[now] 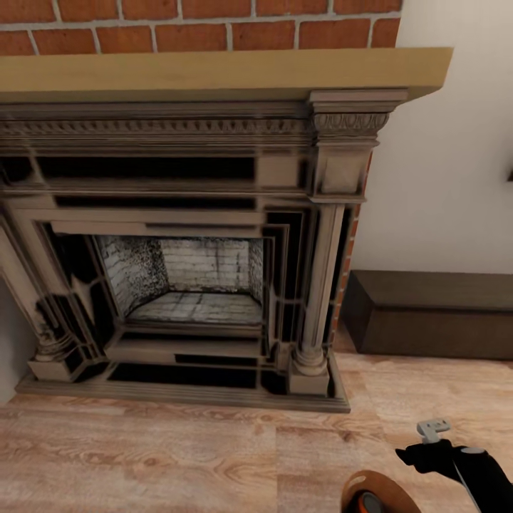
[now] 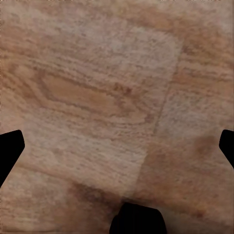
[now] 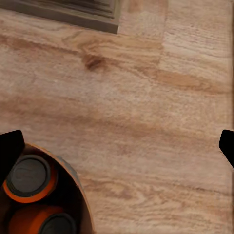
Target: Put the three can of soda from the living room inside the tash can in the kitchen.
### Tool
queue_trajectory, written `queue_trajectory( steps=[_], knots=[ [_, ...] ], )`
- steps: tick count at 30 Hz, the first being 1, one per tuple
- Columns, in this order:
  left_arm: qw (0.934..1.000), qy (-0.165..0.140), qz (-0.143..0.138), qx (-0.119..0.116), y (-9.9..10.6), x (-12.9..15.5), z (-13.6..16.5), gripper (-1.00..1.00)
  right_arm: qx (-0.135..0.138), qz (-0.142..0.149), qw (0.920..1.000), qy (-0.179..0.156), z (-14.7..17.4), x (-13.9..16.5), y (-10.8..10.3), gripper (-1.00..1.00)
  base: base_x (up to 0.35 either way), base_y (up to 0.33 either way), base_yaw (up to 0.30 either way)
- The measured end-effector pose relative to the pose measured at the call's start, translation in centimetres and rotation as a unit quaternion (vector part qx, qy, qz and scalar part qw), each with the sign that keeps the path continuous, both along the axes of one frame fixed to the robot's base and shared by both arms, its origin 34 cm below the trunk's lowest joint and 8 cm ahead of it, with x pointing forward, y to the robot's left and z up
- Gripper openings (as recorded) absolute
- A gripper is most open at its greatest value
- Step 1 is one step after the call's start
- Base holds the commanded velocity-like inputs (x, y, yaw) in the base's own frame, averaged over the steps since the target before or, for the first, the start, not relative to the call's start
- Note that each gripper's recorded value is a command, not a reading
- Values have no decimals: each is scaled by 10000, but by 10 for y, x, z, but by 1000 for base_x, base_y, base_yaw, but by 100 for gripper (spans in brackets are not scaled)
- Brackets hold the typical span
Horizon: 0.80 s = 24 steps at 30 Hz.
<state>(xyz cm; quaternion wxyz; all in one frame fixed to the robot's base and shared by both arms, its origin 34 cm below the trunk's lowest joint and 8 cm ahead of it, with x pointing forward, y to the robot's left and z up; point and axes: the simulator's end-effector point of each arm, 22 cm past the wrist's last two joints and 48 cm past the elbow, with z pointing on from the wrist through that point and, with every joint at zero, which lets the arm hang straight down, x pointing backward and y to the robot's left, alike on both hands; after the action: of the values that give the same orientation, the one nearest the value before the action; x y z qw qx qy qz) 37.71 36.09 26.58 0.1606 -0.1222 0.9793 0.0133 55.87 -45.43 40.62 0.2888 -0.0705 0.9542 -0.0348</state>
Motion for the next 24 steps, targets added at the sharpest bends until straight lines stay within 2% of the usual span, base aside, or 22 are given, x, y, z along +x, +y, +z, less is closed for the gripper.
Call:
queue_trajectory(
  steps=[7,9,12,17,24],
  knots=[
    [10000,-55,2,48,0,-2,12,100,-141,170,9997,-131,4,-24,-1,100,0,0,0],
    [9999,-108,3,82,1,-3,15,100,-209,282,9988,-342,6,-29,5,100,0,0,0],
    [9999,-97,15,115,1,-5,19,100,-298,237,9983,-447,12,-32,4,100,0,0,0],
    [9998,-77,45,200,4,-11,27,100,-626,74,9961,-621,20,-53,-1,100,0,0,0],
    [9997,-71,52,221,4,-10,41,100,-711,57,9951,-683,36,-61,2,100,0,0,0]
  ],
)
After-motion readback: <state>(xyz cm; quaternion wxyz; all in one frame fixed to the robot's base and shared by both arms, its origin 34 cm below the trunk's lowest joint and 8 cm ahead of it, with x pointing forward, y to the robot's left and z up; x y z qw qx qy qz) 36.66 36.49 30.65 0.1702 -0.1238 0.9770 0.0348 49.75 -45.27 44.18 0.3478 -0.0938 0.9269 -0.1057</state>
